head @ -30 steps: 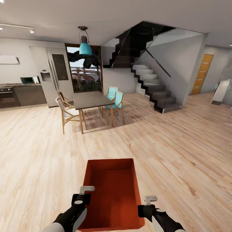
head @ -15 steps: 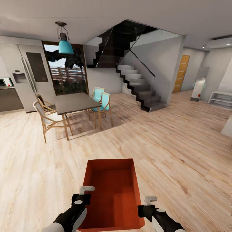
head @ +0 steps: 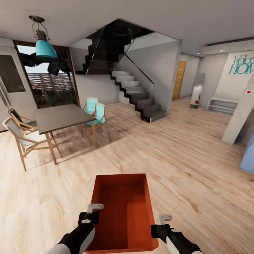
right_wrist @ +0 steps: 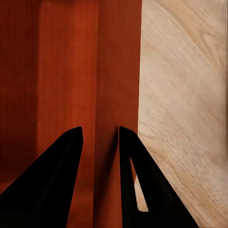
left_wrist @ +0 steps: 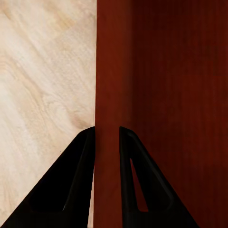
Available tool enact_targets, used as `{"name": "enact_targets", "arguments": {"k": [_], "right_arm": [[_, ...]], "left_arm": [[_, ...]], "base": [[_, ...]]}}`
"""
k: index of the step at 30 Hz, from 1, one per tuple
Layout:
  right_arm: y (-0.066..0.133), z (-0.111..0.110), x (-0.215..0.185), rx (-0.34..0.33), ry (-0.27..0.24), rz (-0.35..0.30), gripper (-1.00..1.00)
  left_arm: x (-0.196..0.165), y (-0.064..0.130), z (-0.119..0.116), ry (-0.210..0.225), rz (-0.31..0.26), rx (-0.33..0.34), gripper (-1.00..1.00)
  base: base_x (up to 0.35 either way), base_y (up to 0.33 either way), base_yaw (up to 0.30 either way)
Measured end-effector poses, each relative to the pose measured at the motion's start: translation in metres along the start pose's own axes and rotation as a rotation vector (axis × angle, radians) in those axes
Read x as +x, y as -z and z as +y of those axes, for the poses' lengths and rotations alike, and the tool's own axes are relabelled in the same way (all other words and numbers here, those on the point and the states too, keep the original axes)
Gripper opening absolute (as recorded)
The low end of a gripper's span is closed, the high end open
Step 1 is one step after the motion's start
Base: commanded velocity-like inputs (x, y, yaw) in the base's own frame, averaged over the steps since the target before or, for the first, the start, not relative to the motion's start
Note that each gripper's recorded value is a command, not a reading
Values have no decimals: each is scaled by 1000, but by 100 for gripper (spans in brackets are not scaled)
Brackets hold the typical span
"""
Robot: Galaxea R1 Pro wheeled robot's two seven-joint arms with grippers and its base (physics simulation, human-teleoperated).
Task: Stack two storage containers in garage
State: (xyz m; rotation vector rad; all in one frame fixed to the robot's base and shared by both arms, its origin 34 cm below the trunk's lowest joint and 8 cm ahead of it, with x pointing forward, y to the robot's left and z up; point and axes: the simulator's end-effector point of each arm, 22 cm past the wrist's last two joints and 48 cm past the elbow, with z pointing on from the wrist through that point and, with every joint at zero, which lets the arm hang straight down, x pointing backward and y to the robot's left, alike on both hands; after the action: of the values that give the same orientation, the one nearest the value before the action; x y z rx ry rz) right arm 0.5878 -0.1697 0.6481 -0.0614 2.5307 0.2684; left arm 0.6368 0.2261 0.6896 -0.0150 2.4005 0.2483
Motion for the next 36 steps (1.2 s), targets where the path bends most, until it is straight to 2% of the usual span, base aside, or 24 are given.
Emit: {"name": "enact_targets", "arguments": {"k": [36], "right_arm": [[0,0,0,0,0,0,-100]], "left_arm": [[0,0,0,0,0,0,-100]], "base": [[327,142,-284]]}}
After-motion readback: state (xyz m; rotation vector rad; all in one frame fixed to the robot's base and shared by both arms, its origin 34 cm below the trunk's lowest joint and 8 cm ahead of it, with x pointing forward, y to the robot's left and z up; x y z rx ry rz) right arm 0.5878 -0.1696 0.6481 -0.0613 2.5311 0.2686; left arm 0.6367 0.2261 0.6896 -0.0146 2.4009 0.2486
